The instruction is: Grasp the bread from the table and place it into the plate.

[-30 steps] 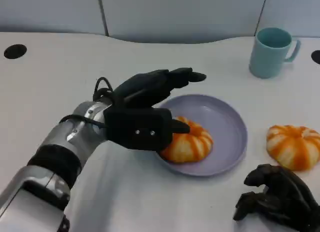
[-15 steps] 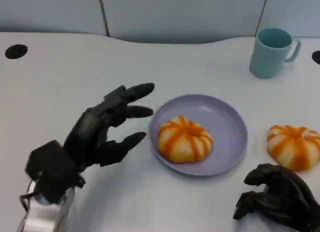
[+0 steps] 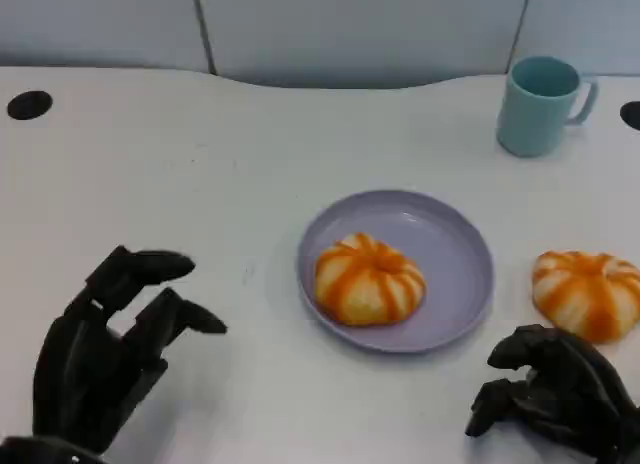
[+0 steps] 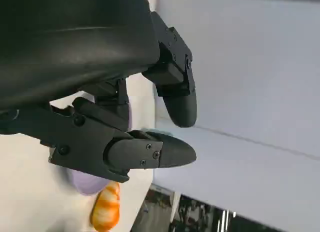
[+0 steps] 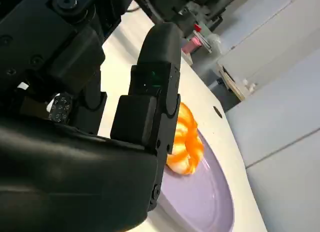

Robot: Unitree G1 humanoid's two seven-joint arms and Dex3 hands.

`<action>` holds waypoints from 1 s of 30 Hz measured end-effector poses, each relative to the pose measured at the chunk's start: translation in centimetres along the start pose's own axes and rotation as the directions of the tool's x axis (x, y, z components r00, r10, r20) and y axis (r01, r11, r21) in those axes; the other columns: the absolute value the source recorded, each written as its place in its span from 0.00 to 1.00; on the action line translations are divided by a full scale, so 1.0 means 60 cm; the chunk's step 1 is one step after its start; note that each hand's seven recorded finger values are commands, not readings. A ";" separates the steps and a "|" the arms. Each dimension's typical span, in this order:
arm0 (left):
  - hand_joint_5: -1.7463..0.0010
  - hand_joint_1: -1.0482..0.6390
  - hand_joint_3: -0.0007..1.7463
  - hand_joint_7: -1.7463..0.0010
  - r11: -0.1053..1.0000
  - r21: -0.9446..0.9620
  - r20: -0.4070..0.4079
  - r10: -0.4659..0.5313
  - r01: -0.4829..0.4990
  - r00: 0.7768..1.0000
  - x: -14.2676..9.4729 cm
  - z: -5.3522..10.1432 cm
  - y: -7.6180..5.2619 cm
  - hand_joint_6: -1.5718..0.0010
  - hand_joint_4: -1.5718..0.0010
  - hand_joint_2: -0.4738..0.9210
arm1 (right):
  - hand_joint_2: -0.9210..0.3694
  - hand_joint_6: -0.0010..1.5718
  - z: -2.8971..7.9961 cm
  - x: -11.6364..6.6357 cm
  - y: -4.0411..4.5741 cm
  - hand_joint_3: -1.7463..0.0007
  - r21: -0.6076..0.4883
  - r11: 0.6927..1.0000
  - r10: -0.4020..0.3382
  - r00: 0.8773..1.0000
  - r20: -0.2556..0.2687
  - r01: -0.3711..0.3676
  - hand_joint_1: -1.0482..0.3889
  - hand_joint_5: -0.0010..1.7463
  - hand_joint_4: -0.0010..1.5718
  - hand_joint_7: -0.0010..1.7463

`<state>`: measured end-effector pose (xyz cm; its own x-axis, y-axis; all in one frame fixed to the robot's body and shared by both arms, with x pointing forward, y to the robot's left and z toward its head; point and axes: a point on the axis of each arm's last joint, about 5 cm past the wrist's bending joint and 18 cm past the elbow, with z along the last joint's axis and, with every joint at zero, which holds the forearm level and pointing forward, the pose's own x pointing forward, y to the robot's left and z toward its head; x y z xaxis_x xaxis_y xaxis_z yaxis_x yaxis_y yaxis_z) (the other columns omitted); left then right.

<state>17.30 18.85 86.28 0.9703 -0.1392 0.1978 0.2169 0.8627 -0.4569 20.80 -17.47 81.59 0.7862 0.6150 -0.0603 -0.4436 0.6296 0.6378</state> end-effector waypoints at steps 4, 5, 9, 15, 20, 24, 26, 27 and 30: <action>0.00 0.34 0.23 0.00 0.998 0.048 -0.044 0.040 -0.038 0.998 -0.021 -0.005 -0.001 0.72 0.53 1.00 | 0.43 1.00 -0.002 0.000 0.000 1.00 0.004 1.000 0.000 1.000 -0.006 0.000 0.00 0.23 1.00 0.12; 0.00 0.34 0.22 0.00 0.998 0.049 -0.051 0.044 -0.041 0.998 -0.024 -0.007 -0.002 0.71 0.53 1.00 | 0.43 1.00 -0.002 0.000 0.000 1.00 0.007 1.000 0.000 1.000 -0.008 0.000 0.00 0.23 1.00 0.12; 0.00 0.36 0.19 0.00 0.998 0.018 -0.056 0.054 -0.053 0.997 -0.030 -0.016 -0.008 0.70 0.52 1.00 | 0.43 1.00 -0.002 -0.001 0.000 1.00 0.009 1.000 0.001 1.000 -0.009 -0.001 0.00 0.23 1.00 0.12; 0.00 0.35 0.19 0.00 0.998 -0.023 -0.092 0.060 -0.063 0.994 -0.037 -0.035 -0.008 0.68 0.51 1.00 | 0.42 1.00 -0.002 -0.002 -0.002 0.99 0.010 1.000 0.010 1.000 -0.004 -0.010 0.00 0.23 1.00 0.11; 0.00 0.33 0.17 0.00 0.997 -0.042 -0.111 0.059 -0.064 0.992 -0.033 -0.046 -0.008 0.67 0.51 1.00 | 0.43 1.00 -0.001 0.001 -0.011 1.00 0.027 0.999 0.022 1.000 0.002 -0.022 0.00 0.21 1.00 0.09; 0.00 0.33 0.18 0.00 0.997 -0.055 -0.112 0.055 -0.062 0.992 -0.027 -0.054 -0.010 0.68 0.52 1.00 | 0.43 1.00 0.004 0.003 -0.021 1.00 0.023 0.999 0.029 1.000 0.010 -0.029 0.00 0.21 1.00 0.09; 0.00 0.34 0.18 0.00 0.997 -0.058 -0.114 0.049 -0.056 0.992 -0.025 -0.055 -0.009 0.69 0.52 1.00 | 0.44 1.00 0.005 0.005 -0.024 1.00 0.026 0.999 0.042 0.999 0.013 -0.042 0.00 0.20 1.00 0.08; 0.00 0.34 0.18 0.00 0.997 -0.058 -0.114 0.051 -0.057 0.992 -0.026 -0.056 -0.008 0.69 0.52 1.00 | 0.44 1.00 0.004 0.006 -0.026 1.00 0.030 0.999 0.045 0.999 0.014 -0.046 0.00 0.20 1.00 0.08; 0.00 0.35 0.19 0.00 0.996 -0.055 -0.111 0.060 -0.066 0.992 -0.027 -0.054 -0.005 0.70 0.52 1.00 | 0.44 1.00 0.002 0.005 -0.030 1.00 0.036 0.998 0.048 0.999 0.027 -0.048 0.00 0.19 1.00 0.08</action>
<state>16.02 17.23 83.27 0.9874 -0.1403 0.0730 0.1578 0.8418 -0.5162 21.89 -18.49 80.51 0.7755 0.6313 -0.0093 -0.4652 0.5813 0.6676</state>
